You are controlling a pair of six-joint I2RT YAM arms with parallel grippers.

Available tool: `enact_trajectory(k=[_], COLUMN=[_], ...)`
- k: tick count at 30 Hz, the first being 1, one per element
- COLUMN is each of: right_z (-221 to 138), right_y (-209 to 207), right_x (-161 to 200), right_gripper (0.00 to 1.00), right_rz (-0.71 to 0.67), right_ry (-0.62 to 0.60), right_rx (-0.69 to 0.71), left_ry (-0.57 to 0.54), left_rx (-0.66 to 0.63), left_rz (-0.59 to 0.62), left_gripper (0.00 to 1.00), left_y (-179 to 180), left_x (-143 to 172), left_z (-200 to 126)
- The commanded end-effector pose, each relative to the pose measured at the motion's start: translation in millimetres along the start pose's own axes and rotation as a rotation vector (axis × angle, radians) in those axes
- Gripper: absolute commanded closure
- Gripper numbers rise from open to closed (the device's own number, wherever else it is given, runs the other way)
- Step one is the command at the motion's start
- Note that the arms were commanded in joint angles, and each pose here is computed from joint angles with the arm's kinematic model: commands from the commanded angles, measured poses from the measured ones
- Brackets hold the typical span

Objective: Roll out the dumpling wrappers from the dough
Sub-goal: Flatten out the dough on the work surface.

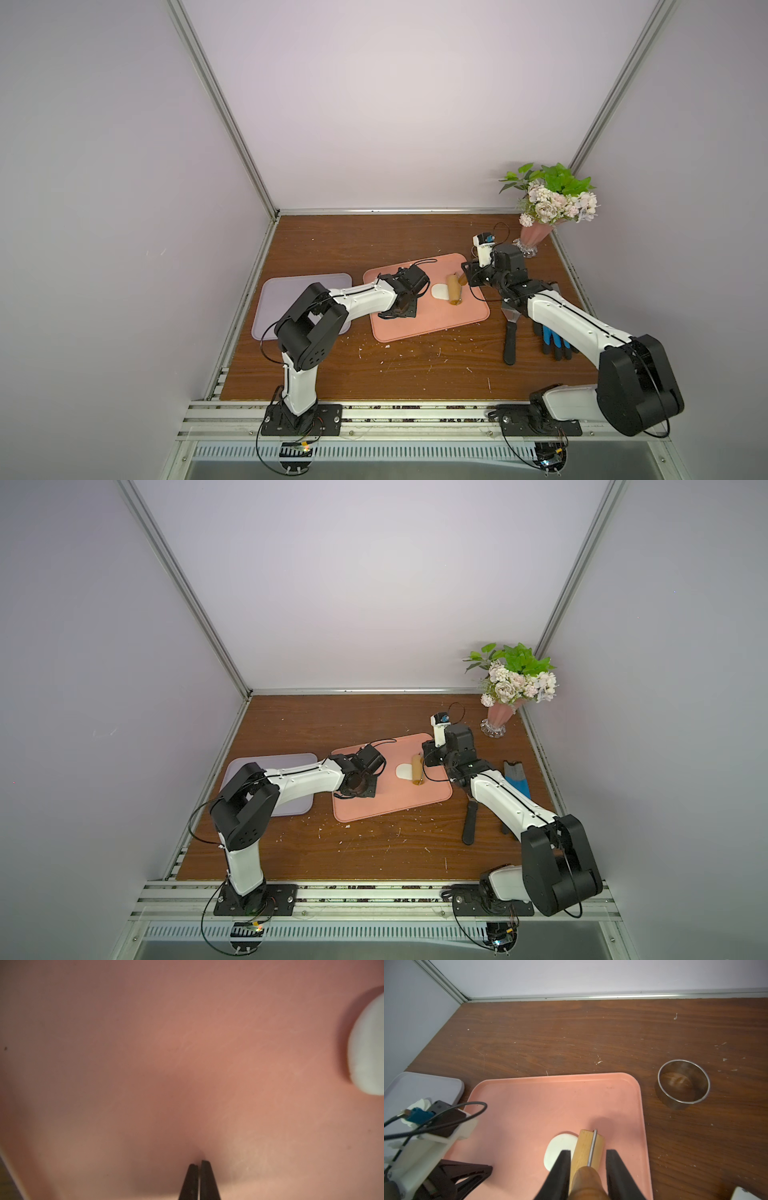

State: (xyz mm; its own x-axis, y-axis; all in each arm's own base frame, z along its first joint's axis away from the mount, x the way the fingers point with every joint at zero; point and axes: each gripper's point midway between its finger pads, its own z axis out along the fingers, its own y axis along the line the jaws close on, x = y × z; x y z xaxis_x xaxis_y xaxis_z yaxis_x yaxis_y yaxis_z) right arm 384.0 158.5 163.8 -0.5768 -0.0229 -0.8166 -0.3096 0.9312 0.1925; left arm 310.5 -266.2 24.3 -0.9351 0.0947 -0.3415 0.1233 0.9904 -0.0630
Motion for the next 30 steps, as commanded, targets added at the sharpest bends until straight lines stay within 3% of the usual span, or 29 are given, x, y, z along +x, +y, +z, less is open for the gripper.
enact_trajectory(k=[1,12,30], right_z=[13,27,46], right_y=[-4,6,24], right_x=[49,100,111], right_gripper=[1.00,1.00,1.00], right_rz=[0.005,-0.001,0.009], right_ry=[0.116,0.234,0.274], right_rx=[0.008,-0.004,-0.034], left_ry=[0.159,0.164,0.160], left_rx=[-0.097,-0.101,-0.106], left_rz=[0.017,0.020,0.017], left_gripper=[1.00,1.00,1.00], left_y=[28,30,31], left_x=[44,46,46], left_z=[23,24,23])
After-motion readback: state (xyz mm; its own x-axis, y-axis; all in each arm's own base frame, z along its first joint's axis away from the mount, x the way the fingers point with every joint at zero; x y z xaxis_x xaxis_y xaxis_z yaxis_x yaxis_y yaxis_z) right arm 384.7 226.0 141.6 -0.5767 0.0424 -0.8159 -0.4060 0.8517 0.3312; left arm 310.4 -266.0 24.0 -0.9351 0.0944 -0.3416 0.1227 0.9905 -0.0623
